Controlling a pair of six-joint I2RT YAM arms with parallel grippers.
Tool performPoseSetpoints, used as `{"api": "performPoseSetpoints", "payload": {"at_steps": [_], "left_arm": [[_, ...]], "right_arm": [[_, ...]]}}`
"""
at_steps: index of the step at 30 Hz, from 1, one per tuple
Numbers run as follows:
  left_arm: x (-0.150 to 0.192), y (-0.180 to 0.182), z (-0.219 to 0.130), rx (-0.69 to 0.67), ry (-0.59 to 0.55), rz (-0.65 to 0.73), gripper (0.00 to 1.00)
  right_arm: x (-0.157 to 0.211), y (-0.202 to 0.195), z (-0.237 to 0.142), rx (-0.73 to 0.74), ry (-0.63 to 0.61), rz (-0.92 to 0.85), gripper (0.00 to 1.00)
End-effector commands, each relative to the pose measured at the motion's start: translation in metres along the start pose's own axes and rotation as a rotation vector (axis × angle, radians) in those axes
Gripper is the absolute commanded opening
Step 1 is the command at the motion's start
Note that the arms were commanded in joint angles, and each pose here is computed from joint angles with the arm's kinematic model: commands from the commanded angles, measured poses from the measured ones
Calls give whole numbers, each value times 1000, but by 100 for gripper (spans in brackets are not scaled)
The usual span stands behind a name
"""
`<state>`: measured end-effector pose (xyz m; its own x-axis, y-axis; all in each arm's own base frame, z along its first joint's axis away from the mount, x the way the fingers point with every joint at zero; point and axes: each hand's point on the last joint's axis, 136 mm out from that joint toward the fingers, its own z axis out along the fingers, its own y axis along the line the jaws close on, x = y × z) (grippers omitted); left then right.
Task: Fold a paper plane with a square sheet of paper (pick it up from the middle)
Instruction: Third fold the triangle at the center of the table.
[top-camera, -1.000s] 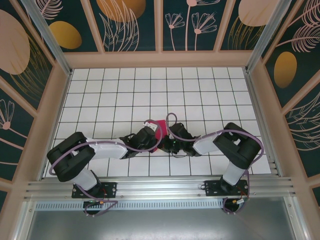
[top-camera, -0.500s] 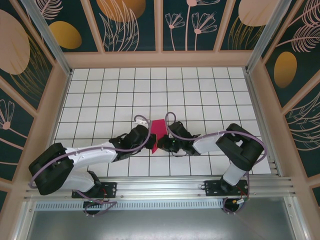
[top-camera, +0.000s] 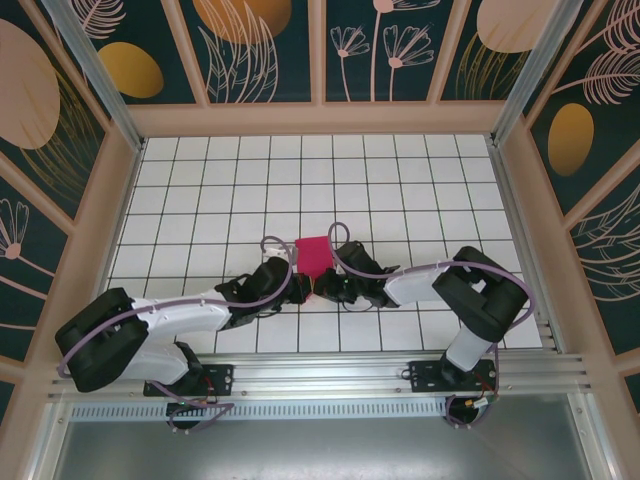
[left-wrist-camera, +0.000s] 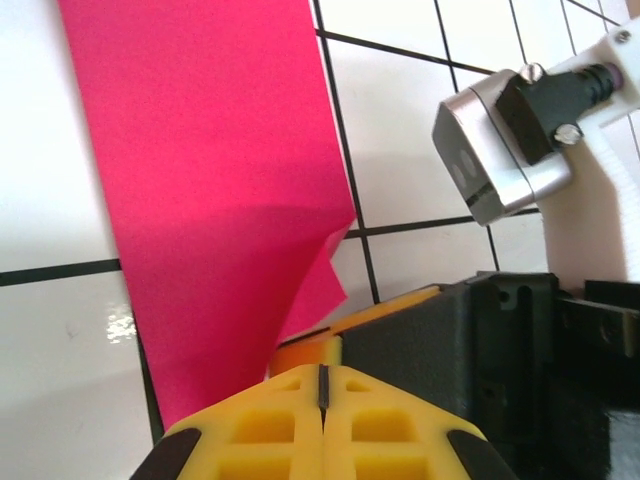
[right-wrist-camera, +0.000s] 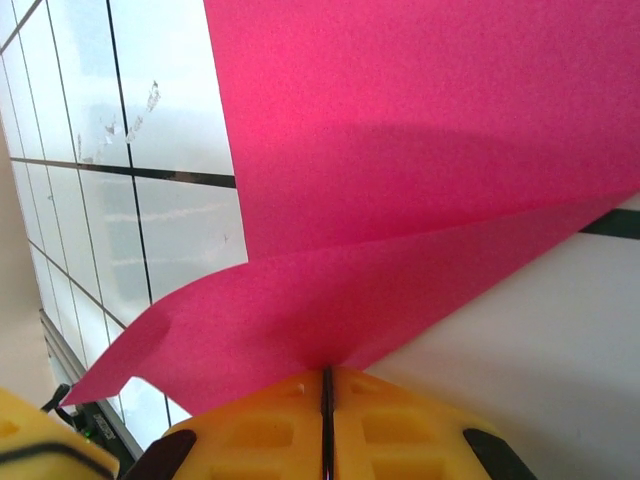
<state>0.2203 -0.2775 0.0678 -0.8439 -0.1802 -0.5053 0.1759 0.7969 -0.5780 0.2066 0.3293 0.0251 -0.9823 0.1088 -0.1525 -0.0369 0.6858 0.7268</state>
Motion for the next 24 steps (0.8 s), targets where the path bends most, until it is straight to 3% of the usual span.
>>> {"api": "performPoseSetpoints", "payload": {"at_steps": [1,15,21,24], "left_arm": [[-10,0,5,-36,-33,20,9],[-26,10,12,-138,-96,97,20],[-26,3,4,-110,-83,119,33],[-32,1,-3,-100,-100,125,34]], "right_arm": [[-7,5,3,-1,-7,-23,11],[-10,6,4,-1,-10,-28,12],[-12,4,4,6,-15,-22,12],[-15,7,4,1,-21,-24,12]]}}
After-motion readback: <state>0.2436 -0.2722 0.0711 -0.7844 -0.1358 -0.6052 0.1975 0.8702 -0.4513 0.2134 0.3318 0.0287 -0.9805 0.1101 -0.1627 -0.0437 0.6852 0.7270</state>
